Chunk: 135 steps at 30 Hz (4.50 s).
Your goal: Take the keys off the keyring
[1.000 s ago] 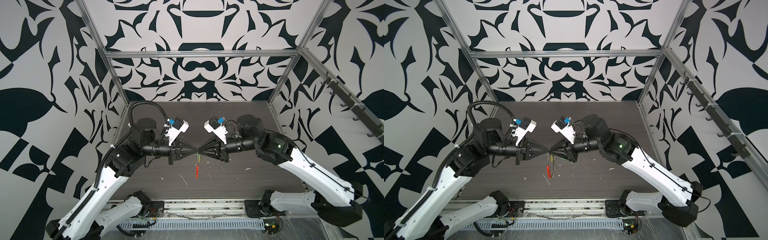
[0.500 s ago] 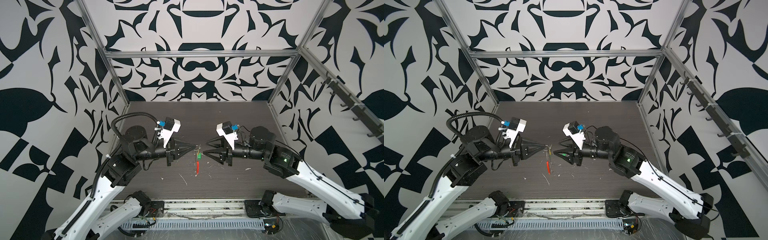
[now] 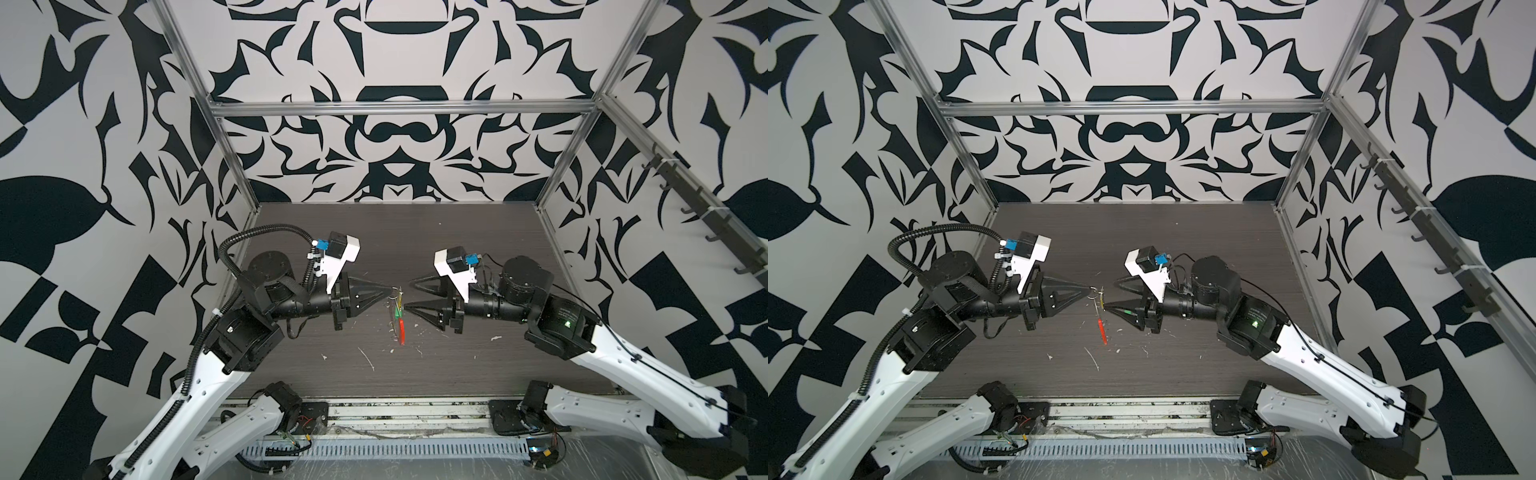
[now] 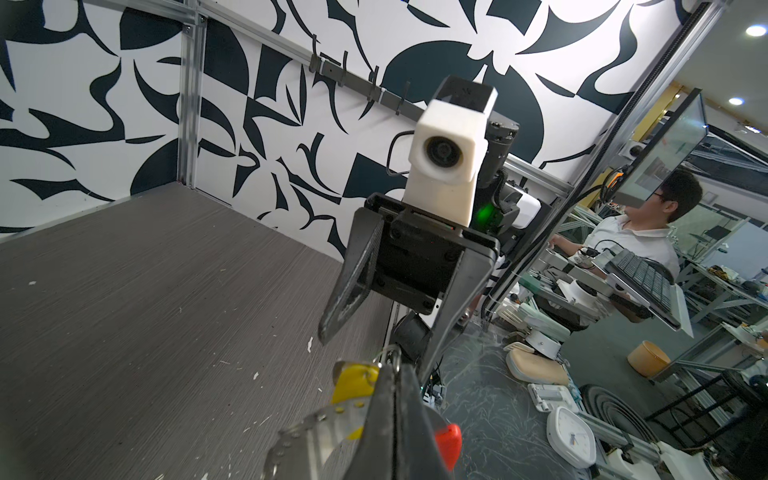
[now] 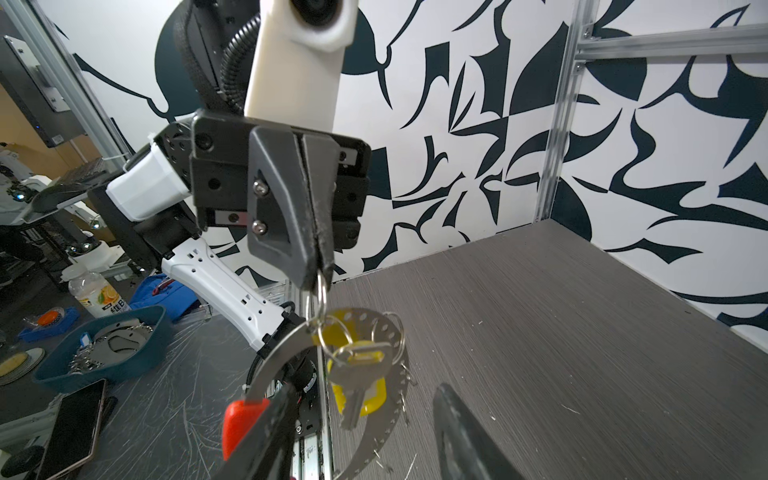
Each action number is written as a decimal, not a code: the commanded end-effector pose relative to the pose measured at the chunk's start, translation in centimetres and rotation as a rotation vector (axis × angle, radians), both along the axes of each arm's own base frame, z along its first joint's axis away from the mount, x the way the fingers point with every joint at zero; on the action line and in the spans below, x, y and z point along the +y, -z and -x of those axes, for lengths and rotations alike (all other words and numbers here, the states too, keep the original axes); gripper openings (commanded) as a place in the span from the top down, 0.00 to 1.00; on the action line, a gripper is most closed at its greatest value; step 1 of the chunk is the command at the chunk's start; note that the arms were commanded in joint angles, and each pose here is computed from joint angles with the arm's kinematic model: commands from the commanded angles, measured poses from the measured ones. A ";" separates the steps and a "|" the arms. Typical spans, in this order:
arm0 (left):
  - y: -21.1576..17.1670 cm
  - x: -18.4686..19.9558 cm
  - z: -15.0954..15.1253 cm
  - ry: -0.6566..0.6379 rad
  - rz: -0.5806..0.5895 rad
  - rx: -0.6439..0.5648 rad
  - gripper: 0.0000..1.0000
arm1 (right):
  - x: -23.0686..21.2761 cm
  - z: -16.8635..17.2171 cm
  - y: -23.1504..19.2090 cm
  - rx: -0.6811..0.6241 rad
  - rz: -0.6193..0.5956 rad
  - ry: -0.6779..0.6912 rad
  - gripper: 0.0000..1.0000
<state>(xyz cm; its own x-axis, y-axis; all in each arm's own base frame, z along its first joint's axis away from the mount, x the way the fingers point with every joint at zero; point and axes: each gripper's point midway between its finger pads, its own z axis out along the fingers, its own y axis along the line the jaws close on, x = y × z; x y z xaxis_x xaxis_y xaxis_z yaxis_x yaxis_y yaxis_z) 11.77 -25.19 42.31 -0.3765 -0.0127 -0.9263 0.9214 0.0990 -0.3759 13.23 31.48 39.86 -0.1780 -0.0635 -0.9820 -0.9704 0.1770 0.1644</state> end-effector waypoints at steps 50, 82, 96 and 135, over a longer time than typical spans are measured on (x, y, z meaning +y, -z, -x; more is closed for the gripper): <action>-0.4 0.2 0.1 -0.013 0.035 -0.013 1.00 | 1.4 -0.7 -1.2 -0.052 -0.021 0.035 0.59; -0.8 0.5 -0.2 -0.041 0.060 -0.008 1.00 | 1.8 -0.5 -2.2 -0.078 -0.024 0.018 0.82; -1.1 1.0 -2.1 -0.159 0.084 0.025 1.00 | 2.2 -0.9 -1.9 -0.099 0.021 0.039 1.00; 2.2 3.4 -6.3 -0.482 0.062 0.045 1.00 | 1.0 1.8 0.5 -0.050 0.033 0.021 1.00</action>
